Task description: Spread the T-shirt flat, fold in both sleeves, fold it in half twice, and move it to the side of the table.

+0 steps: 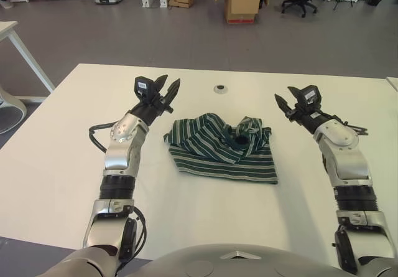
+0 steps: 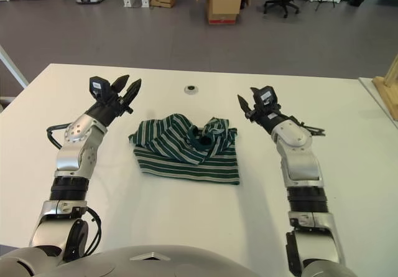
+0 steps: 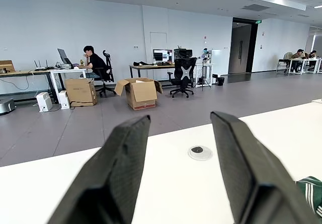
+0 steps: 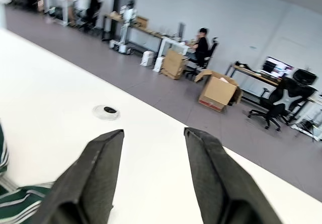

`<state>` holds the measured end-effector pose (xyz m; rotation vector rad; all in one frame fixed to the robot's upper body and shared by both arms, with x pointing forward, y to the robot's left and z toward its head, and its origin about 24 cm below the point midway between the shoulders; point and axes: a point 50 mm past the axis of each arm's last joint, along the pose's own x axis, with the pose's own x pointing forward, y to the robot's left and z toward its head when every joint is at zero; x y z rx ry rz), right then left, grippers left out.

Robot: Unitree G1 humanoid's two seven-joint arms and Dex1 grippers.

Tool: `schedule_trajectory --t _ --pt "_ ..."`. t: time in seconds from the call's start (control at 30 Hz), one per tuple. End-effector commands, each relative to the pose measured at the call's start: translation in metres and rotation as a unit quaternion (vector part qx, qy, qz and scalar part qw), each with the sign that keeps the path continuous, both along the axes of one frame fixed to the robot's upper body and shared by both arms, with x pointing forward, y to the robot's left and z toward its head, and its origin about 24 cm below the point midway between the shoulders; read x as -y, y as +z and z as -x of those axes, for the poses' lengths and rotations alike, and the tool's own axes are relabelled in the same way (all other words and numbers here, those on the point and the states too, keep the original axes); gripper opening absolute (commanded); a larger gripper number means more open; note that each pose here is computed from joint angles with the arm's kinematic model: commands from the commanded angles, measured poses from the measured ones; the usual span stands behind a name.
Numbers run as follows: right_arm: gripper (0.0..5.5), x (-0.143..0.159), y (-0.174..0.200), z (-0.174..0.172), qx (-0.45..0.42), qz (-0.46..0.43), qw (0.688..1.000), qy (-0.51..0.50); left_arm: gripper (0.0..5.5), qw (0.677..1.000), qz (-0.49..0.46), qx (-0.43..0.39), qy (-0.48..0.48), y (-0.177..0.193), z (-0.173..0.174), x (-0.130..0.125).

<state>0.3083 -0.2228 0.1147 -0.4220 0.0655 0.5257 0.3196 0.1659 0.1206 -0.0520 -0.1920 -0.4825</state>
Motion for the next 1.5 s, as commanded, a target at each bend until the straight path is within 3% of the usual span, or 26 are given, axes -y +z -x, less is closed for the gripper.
schedule_trajectory --t 0.03,0.2,0.4,0.67,0.9,1.0,1.07,1.23,1.37,1.43,1.5 --pt "2.22 -0.001 0.013 -0.007 -0.052 0.08 0.987 0.132 2.22 1.0 -0.01 0.015 -0.006 0.006 -0.002 0.001" --pt "2.22 -0.011 0.028 -0.013 -0.118 0.185 0.933 0.286 2.22 1.0 -0.003 0.012 -0.003 0.002 0.001 0.003" --pt "2.22 -0.025 0.013 -0.021 -0.18 0.238 0.881 0.368 2.22 1.0 0.003 0.009 -0.007 0.001 0.001 0.008" --pt "2.22 -0.046 -0.009 -0.032 -0.187 0.234 0.871 0.39 2.22 1.0 0.003 0.008 -0.014 -0.001 0.0 0.013" --pt "0.75 -0.039 -0.029 -0.017 -0.249 0.229 0.837 0.431 2.24 0.999 -0.028 0.016 -0.036 0.002 -0.002 0.008" --pt "0.18 -0.038 -0.021 -0.01 -0.243 0.222 0.832 0.447 2.24 0.99 -0.079 0.033 -0.113 0.011 -0.008 0.018" --pt "0.04 -0.039 -0.014 0.0 -0.234 0.217 0.826 0.464 2.24 0.963 -0.149 0.051 -0.217 0.024 -0.019 0.031" --pt "0.04 -0.059 -0.003 0.039 -0.223 0.192 0.8 0.522 2.24 0.895 -0.249 0.058 -0.366 0.052 -0.046 0.047" --pt "0.04 -0.065 0.002 0.064 -0.248 0.179 0.779 0.548 2.24 0.742 -0.474 -0.012 -0.473 0.017 -0.043 0.047" --pt "0.04 -0.07 0.002 0.077 -0.266 0.166 0.762 0.566 2.24 0.665 -0.541 -0.029 -0.513 0.003 -0.038 0.048" --pt "0.04 -0.073 0.003 0.086 -0.282 0.158 0.749 0.578 2.24 0.62 -0.57 -0.026 -0.539 -0.004 -0.034 0.053"
